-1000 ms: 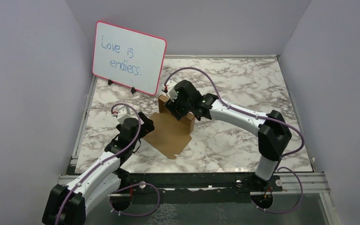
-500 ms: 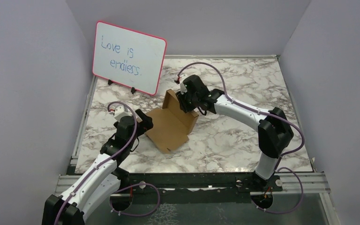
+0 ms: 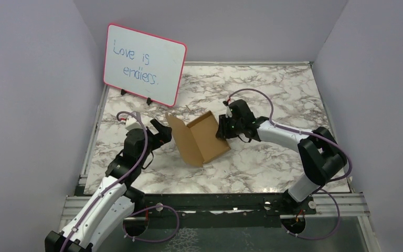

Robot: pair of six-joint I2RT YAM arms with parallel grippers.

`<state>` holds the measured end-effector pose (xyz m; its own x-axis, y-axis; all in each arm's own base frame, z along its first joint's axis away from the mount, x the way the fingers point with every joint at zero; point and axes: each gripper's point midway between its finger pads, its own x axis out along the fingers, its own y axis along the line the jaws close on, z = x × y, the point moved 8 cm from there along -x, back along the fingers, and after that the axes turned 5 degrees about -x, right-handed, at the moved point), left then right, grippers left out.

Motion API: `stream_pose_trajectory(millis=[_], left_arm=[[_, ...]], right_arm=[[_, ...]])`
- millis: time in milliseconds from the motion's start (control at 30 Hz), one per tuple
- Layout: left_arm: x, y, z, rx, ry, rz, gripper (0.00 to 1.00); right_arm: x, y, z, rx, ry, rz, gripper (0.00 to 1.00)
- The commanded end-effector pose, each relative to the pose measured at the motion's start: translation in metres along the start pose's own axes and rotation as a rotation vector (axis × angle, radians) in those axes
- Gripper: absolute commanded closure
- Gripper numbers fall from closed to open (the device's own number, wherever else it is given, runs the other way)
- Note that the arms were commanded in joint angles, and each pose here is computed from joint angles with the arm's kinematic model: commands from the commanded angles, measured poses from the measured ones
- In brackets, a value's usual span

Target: Fold the paper box

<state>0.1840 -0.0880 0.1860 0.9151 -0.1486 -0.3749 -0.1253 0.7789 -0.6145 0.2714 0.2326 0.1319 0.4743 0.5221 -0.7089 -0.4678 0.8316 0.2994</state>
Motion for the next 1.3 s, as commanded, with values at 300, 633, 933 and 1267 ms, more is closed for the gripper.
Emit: stream_pose_trajectory(millis=[300, 633, 933, 1267], left_arm=[[0.008, -0.032, 0.005, 0.027, 0.126, -0.117, 0.01], [0.01, -0.053, 0.017, 0.031, 0.162, -0.155, 0.01], [0.036, -0.062, 0.004, 0.05, 0.28, -0.171, 0.01], [0.072, -0.099, 0.012, 0.152, 0.373, -0.288, 0.08]], right_arm=[[-0.018, 0.009, -0.022, 0.115, -0.176, 0.154, 0.39], [-0.027, -0.007, -0.037, 0.09, -0.189, 0.045, 0.31], [-0.028, -0.005, -0.066, 0.176, -0.182, 0.128, 0.31], [-0.028, 0.0, -0.081, 0.354, -0.266, 0.222, 0.32]])
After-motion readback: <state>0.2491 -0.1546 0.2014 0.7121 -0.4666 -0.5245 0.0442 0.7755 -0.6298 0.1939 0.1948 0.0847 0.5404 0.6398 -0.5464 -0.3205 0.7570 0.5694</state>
